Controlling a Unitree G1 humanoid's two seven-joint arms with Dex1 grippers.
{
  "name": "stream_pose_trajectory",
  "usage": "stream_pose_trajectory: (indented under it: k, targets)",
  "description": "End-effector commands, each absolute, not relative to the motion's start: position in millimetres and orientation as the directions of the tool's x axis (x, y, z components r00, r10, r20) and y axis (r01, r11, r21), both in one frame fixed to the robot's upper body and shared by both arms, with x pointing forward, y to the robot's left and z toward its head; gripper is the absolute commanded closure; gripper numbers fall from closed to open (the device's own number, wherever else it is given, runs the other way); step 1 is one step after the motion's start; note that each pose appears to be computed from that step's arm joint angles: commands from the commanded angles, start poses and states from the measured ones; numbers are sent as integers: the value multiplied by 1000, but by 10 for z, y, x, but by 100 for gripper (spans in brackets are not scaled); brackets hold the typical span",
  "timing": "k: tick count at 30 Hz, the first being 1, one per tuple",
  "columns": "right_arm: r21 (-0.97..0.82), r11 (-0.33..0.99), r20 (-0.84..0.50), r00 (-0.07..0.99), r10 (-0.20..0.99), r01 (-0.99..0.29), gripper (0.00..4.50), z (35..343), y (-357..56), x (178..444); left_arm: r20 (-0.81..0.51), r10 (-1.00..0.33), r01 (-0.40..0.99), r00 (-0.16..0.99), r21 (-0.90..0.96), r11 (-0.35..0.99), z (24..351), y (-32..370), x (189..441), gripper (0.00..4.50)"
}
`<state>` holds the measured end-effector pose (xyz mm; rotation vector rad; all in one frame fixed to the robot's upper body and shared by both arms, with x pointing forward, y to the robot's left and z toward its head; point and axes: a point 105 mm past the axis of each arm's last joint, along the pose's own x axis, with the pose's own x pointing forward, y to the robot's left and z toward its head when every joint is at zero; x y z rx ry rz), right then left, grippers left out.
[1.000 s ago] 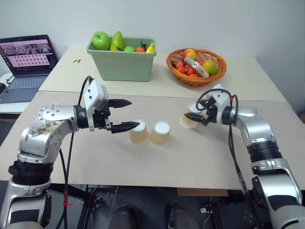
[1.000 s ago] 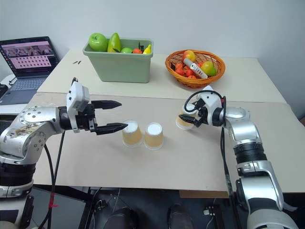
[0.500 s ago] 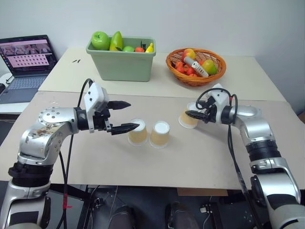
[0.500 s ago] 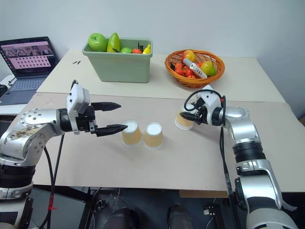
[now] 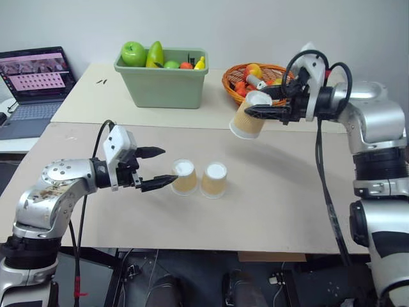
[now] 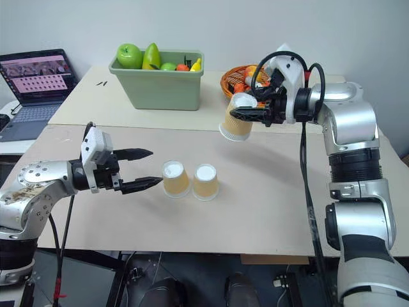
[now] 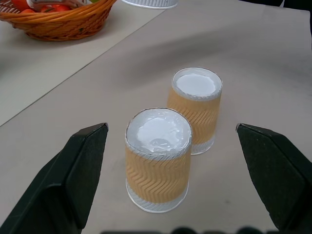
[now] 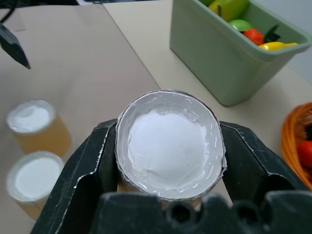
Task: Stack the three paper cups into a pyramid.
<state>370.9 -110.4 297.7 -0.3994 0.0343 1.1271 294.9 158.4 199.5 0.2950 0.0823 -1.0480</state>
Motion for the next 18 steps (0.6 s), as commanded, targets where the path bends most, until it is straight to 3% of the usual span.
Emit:
stream_pose_trajectory:
  k: [1,8,18]
  targets:
    - [-330,121,-278,219,935,-936,185,3098,-567,3333,-184,-849,861,496,231,453,2102,1561,2894,0]
    - [-321,67,-332,179,926,-945,185,2893,-338,3313,-185,-847,861,498,226,456,2095,1569,2895,0]
    - [-315,81,-374,202,905,-946,185,2698,-382,3419,-185,-844,857,504,233,460,2115,1584,2897,0]
